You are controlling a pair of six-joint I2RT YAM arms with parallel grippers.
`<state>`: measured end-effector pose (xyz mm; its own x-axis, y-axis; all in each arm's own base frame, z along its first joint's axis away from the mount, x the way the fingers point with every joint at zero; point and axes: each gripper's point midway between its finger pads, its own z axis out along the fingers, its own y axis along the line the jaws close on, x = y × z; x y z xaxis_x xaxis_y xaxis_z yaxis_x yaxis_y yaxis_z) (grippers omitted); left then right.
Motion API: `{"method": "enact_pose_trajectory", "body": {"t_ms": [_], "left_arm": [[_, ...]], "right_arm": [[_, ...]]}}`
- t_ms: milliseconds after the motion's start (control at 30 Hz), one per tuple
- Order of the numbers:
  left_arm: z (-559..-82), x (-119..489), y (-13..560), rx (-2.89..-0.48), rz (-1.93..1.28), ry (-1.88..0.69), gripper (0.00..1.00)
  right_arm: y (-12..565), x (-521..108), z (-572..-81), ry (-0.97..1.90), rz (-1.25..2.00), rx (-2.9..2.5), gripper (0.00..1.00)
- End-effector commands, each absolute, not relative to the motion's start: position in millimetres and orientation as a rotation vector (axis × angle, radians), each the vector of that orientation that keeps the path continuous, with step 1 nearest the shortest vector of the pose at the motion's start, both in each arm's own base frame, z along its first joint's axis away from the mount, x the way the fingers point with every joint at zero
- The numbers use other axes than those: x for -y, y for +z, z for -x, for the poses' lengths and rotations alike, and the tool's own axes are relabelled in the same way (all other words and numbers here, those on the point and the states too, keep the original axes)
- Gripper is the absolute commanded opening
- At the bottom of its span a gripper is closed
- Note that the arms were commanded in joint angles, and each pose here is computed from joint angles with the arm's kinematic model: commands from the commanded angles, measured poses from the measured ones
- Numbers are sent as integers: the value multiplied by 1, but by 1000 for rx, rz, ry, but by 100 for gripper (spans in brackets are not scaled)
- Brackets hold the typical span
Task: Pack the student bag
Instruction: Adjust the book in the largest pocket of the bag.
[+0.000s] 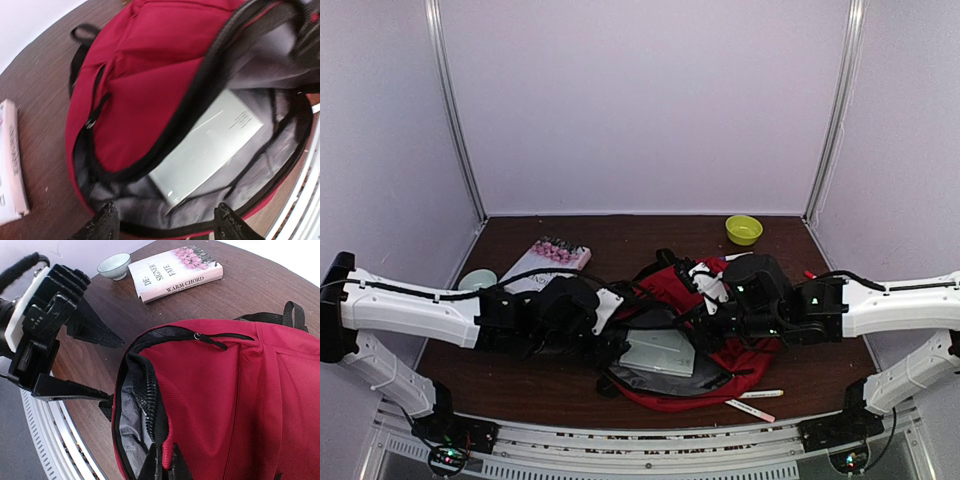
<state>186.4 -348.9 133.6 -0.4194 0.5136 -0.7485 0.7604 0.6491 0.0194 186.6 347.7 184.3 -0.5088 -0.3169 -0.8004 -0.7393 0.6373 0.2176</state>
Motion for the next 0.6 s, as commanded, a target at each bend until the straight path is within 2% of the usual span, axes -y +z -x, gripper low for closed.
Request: {"method": "enact_pose_trajectory", "body": {"t_ms": [0, 133, 267, 467, 567], "left_arm": [[-203, 302, 135, -2190, -762, -285, 67], [-226, 262, 146, -2224, -567, -206, 73], [-252, 222, 150, -2246, -284, -198, 96], [-287, 165, 120, -2358, 192, -236, 98], [-302, 151, 108, -2373, 308, -231, 98]], "right_arm": [[186, -353, -185, 749, 806, -2093, 0], [180, -353, -184, 739, 814, -2111, 0], [178, -353, -184, 739, 809, -2123, 0], [176, -356, -183, 752, 805, -2133, 0], [177, -358, -181, 752, 810, -2137, 0]]}}
